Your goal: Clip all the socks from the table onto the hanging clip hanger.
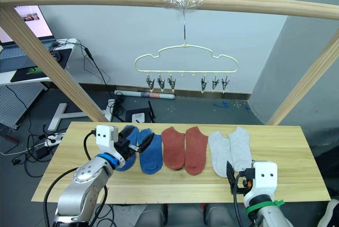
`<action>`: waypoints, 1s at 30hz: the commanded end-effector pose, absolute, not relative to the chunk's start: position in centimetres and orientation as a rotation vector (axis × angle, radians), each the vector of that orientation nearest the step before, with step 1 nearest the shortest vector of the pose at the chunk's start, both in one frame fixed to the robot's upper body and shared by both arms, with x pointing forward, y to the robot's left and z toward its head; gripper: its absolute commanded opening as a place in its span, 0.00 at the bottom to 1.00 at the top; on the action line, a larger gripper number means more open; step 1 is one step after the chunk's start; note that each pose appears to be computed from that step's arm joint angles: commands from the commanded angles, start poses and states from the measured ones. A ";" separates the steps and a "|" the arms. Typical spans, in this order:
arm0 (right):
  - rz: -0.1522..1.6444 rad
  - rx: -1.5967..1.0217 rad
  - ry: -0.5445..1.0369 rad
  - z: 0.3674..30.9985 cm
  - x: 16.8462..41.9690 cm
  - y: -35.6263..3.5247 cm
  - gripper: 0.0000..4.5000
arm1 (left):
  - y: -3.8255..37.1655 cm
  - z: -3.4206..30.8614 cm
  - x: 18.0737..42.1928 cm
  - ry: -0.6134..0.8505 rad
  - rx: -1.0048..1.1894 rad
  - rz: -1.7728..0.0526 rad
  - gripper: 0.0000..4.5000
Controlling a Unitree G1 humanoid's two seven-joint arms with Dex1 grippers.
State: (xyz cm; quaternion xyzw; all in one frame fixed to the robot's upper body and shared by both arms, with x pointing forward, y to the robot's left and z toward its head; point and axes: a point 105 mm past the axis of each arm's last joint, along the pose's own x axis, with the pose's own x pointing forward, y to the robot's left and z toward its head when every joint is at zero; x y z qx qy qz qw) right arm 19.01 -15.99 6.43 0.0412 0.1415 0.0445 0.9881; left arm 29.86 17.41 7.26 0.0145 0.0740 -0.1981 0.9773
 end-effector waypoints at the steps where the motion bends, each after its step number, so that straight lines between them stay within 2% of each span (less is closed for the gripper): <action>1: 0.099 0.084 0.239 7.5 19.0 -15.8 1.00 | 17.4 8.1 29.9 0.115 0.036 -0.407 1.00; 11: 0.106 0.085 0.246 7.2 18.9 -15.8 1.00 | 17.5 8.4 30.0 0.124 0.004 -0.386 1.00; 14: 0.105 0.085 0.247 7.2 18.9 -15.8 1.00 | 18.0 8.9 30.2 0.089 0.023 -0.367 0.87; 20: 0.108 0.084 0.242 7.4 19.0 -15.8 1.00 | 18.0 9.1 30.3 0.097 0.021 -0.365 0.48; 23: 0.135 0.067 0.228 8.1 19.3 -15.6 1.00 | 17.9 9.4 30.7 0.087 0.032 -0.353 0.48; 30: 0.346 -0.046 0.174 11.9 21.5 -15.3 1.00 | 16.4 11.5 33.1 0.032 0.017 -0.337 0.48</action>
